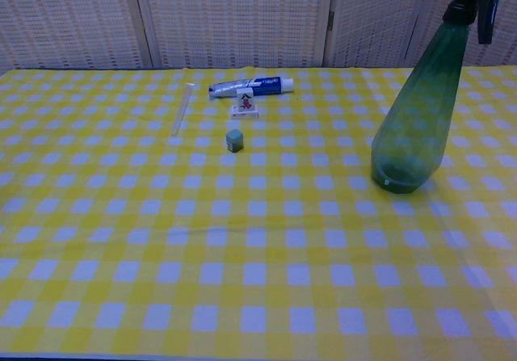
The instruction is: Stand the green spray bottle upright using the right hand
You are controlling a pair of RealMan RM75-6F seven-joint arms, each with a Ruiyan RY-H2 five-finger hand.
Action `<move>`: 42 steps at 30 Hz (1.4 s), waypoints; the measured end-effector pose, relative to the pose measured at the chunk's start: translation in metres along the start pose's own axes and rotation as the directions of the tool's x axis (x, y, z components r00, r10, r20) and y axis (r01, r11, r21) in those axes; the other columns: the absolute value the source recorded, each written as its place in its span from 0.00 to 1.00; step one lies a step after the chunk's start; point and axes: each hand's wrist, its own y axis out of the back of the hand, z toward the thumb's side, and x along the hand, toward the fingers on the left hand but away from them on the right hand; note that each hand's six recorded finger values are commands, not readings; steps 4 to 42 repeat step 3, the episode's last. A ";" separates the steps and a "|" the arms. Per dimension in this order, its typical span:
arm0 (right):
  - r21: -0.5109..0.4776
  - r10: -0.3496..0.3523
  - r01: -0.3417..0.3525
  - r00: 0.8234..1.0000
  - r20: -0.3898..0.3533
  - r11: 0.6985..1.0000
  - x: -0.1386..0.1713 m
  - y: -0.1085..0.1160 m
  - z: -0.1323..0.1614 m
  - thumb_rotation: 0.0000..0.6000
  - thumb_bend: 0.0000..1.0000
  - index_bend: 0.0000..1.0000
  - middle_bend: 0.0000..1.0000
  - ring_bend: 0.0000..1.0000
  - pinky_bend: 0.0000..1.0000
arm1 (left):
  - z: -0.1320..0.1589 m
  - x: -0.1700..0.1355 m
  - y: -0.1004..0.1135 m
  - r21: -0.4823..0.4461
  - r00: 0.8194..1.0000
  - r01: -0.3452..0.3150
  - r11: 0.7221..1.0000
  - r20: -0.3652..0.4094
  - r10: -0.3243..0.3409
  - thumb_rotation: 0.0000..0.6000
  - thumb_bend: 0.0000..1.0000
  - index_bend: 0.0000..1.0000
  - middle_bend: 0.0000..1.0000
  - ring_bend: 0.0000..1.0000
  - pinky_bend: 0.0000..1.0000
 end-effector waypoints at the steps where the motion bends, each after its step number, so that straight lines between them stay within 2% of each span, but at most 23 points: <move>1: 0.003 -0.010 0.010 1.000 0.012 1.000 0.004 0.003 -0.002 1.00 0.36 0.00 0.00 0.02 0.00 | 0.000 0.000 -0.001 0.001 1.000 0.002 1.000 0.000 -0.002 0.72 0.31 0.00 0.00 0.09 0.00; 3: -0.019 -0.028 0.029 0.999 0.040 0.999 0.012 0.009 -0.007 1.00 0.36 0.00 0.00 0.02 0.00 | 0.001 0.000 -0.001 -0.001 1.000 0.003 1.000 0.001 -0.003 0.72 0.31 0.00 0.00 0.09 0.00; 42: -0.019 -0.028 0.029 0.999 0.040 0.999 0.012 0.009 -0.007 1.00 0.36 0.00 0.00 0.02 0.00 | 0.001 0.000 -0.001 -0.001 1.000 0.003 1.000 0.001 -0.003 0.72 0.31 0.00 0.00 0.09 0.00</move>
